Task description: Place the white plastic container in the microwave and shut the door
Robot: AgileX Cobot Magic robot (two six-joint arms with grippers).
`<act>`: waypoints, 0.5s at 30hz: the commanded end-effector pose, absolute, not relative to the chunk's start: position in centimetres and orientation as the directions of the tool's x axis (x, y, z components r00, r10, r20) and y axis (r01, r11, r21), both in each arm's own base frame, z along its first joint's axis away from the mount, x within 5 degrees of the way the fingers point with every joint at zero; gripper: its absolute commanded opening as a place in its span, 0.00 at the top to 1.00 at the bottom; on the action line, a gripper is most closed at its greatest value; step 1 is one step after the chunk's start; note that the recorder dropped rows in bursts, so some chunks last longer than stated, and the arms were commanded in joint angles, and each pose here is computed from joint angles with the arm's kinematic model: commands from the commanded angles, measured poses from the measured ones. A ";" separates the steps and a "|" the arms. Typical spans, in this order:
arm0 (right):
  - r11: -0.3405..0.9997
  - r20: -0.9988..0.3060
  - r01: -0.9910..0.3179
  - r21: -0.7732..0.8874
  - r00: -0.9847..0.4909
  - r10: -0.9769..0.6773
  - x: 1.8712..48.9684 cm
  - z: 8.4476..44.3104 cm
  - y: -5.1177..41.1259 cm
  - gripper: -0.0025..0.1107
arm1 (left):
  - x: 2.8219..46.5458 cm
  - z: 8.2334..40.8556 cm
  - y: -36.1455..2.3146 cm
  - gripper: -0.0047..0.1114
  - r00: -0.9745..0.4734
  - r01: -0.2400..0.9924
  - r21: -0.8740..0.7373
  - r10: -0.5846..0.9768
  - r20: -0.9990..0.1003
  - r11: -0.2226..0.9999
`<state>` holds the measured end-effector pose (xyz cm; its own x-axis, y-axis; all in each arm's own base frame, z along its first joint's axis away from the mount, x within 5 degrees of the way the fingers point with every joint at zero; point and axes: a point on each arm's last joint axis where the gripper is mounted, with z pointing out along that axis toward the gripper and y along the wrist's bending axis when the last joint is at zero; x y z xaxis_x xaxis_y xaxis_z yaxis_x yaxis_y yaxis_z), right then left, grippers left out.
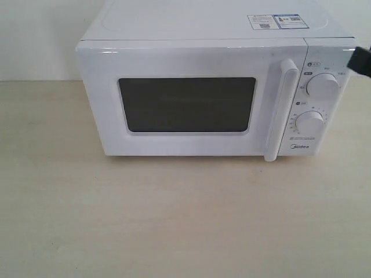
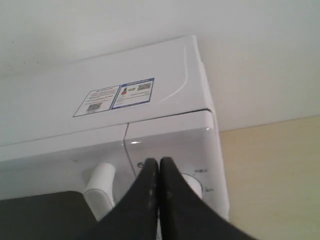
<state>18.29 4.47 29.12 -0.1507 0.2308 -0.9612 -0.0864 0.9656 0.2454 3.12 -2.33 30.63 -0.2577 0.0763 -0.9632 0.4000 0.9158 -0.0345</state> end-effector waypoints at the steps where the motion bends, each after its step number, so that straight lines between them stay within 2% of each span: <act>1: 0.970 -0.967 -0.062 0.235 -0.114 0.227 16.4 30.3 2.5 0.98 | 3.1 30.6 -2.3 0.92 -0.254 0.400 -0.030 0.079 -0.964 0.916; 7: 0.979 -0.978 -0.031 0.204 0.033 0.205 13.4 32.5 0.8 0.98 | 3.1 30.6 -2.3 0.92 -0.254 0.400 -0.030 0.079 -0.964 0.916; 15: 0.987 -0.987 -0.052 0.153 0.047 0.155 12.7 32.8 0.9 0.98 | 3.1 30.6 -2.3 0.92 -0.254 0.400 -0.030 0.079 -0.964 0.916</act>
